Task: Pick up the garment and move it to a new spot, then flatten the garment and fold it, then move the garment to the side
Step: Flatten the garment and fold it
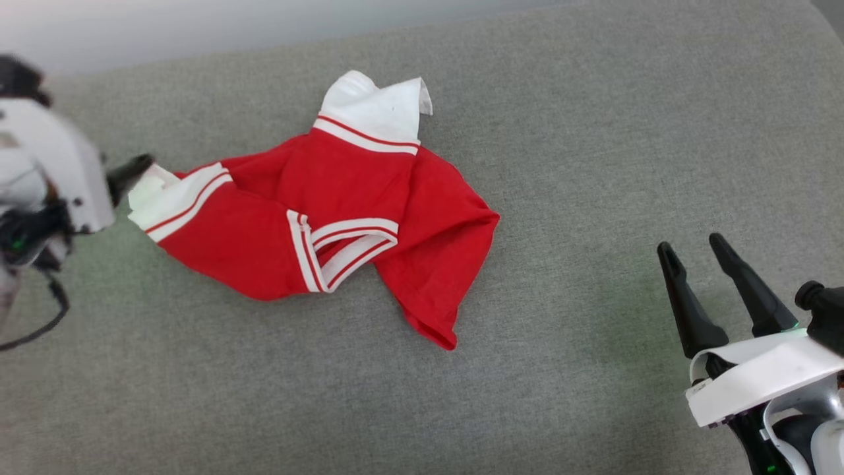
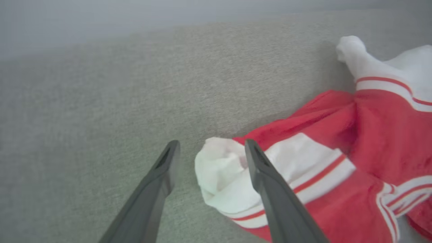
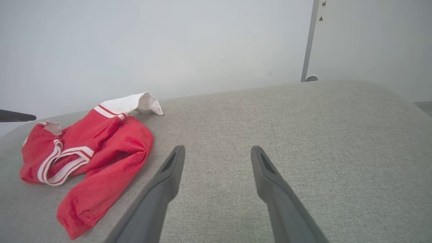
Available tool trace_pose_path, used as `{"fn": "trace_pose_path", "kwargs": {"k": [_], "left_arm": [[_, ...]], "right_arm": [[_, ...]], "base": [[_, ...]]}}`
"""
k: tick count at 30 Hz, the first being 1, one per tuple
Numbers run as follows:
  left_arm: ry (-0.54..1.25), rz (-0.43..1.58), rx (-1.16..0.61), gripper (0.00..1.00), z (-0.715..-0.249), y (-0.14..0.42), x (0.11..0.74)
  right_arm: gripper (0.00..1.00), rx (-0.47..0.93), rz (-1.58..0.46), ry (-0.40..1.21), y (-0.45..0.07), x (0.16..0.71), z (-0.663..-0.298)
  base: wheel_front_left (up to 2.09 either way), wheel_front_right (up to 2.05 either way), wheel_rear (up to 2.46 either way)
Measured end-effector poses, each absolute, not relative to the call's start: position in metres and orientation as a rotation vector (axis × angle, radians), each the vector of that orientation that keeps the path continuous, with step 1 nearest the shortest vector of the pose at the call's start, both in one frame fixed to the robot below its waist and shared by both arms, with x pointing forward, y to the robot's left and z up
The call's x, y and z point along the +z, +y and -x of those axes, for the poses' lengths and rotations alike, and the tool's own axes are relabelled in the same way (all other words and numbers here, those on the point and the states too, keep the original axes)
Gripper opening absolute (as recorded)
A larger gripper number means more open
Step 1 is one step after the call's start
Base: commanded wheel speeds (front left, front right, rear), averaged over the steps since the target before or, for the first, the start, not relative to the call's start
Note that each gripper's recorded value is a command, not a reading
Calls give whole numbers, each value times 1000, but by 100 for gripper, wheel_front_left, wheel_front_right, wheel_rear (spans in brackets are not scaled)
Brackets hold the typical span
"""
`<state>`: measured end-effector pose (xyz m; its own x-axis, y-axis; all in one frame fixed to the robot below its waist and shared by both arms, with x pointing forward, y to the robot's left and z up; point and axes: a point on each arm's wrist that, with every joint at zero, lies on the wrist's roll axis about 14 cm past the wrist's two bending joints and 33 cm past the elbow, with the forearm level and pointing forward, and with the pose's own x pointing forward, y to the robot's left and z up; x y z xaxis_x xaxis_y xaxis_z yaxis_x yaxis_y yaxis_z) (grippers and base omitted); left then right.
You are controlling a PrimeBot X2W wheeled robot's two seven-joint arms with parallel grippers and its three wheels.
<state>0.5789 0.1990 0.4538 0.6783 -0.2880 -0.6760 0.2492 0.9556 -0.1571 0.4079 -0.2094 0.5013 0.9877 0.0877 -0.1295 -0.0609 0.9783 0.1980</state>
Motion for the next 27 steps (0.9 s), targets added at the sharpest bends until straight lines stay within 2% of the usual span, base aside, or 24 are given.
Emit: {"fn": "trace_pose_path", "kwargs": {"k": [3,7,13,19,25,27], "left_arm": [[790,-19,-381,100,-576,174,468],[903,-162,-563,100,-547,126,470],[992,-367,-730,100,-516,94,471],[954,-438,-748,100,-531,79,474],[1050,-483,-741,100,-530,82,449],[1072,-502,-736,85,-529,87,444]], "right_arm": [[100,81,-203,138,-206,502,-406],[100,87,-207,129,-203,505,-405],[100,94,-210,133,-201,503,-404],[100,87,-215,141,-202,498,-404],[100,57,-212,150,-211,493,-402],[100,51,-212,154,-213,491,-402]], "base": [[0,0,0],[0,0,0],[0,0,0],[0,0,0],[0,0,0],[0,0,0]]}}
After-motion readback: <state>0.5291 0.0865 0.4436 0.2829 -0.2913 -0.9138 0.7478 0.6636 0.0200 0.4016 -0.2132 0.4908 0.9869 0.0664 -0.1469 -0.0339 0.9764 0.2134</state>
